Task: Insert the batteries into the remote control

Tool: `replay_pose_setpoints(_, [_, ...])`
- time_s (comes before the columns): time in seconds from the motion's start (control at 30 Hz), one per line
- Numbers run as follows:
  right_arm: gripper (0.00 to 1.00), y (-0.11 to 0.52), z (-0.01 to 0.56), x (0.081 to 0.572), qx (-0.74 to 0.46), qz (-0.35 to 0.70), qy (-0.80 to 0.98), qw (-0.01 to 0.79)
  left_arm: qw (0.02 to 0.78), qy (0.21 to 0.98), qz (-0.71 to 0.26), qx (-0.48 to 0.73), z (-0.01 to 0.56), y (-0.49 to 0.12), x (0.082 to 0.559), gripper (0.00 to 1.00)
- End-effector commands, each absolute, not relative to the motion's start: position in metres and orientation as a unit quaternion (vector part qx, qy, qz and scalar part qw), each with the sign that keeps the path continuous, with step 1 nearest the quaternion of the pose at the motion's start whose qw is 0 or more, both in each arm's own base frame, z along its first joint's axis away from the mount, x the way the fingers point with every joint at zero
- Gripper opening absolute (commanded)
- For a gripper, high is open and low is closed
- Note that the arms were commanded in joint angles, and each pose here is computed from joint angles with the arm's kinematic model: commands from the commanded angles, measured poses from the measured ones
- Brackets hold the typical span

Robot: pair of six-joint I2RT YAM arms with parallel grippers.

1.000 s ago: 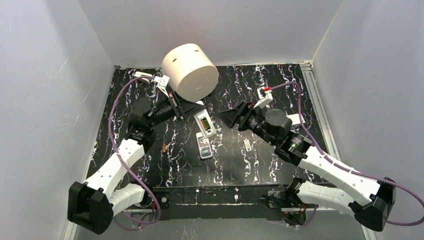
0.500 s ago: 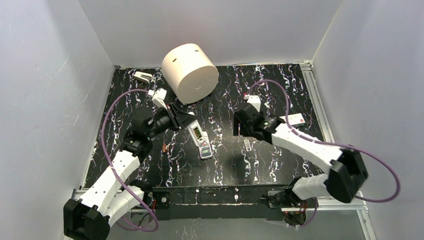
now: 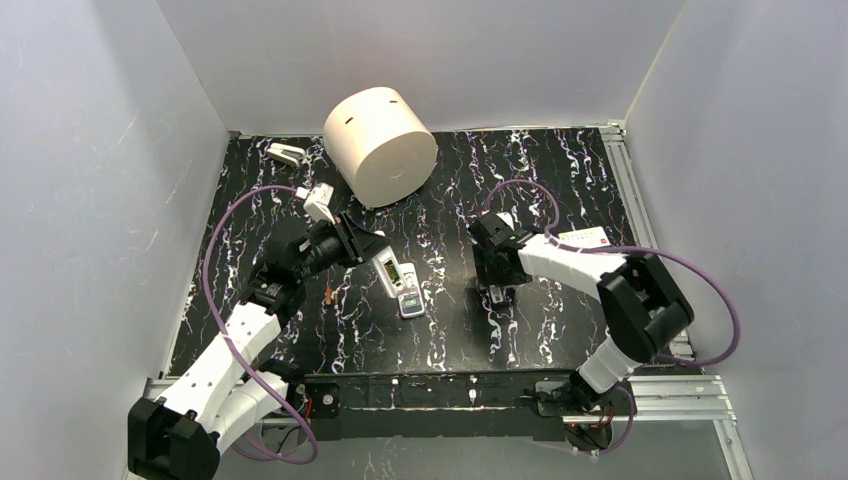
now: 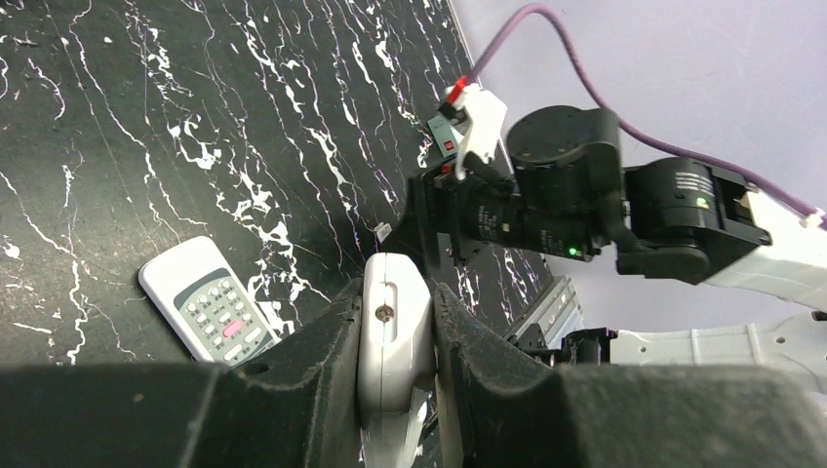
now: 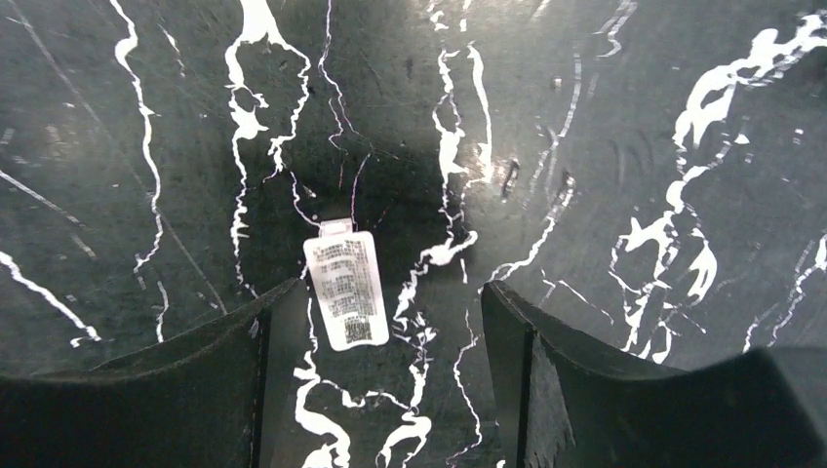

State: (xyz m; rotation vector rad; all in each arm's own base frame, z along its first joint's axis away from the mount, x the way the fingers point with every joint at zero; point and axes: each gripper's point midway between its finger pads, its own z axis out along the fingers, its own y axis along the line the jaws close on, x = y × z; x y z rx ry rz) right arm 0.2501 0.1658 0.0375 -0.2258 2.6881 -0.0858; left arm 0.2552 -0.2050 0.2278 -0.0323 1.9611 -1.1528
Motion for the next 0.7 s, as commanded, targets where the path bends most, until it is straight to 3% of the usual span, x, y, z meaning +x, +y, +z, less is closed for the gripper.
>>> replay_pose_setpoints(0.0, [0.73, 0.183, 0.033, 0.260, -0.142, -0.012, 0.969, 0.204, 0.434, 0.776, -0.457, -0.004, 0.234, -0.202, 0.254, 0.00])
replay_pose_setpoints(0.13, [0.70, 0.179, 0.029, 0.264, -0.130, -0.029, 0.970, 0.202, 0.433, 0.778, -0.455, -0.002, 0.232, -0.202, 0.253, 0.00])
replay_pose_setpoints(0.27, [0.56, 0.172, 0.023, 0.263, -0.072, -0.040, 0.979, 0.188, 0.435, 0.778, -0.453, -0.001, 0.233, -0.201, 0.252, 0.00])
replay_pose_setpoints(0.53, [0.36, 0.175, 0.009, 0.229, 0.047, 0.000, 0.989, 0.141, 0.442, 0.778, -0.446, 0.000, 0.234, -0.196, 0.246, 0.00])
replay_pose_setpoints(0.67, [0.33, 0.170, 0.004, 0.221, 0.141, 0.001, 0.980, 0.143, 0.444, 0.779, -0.443, -0.001, 0.234, -0.193, 0.242, 0.00])
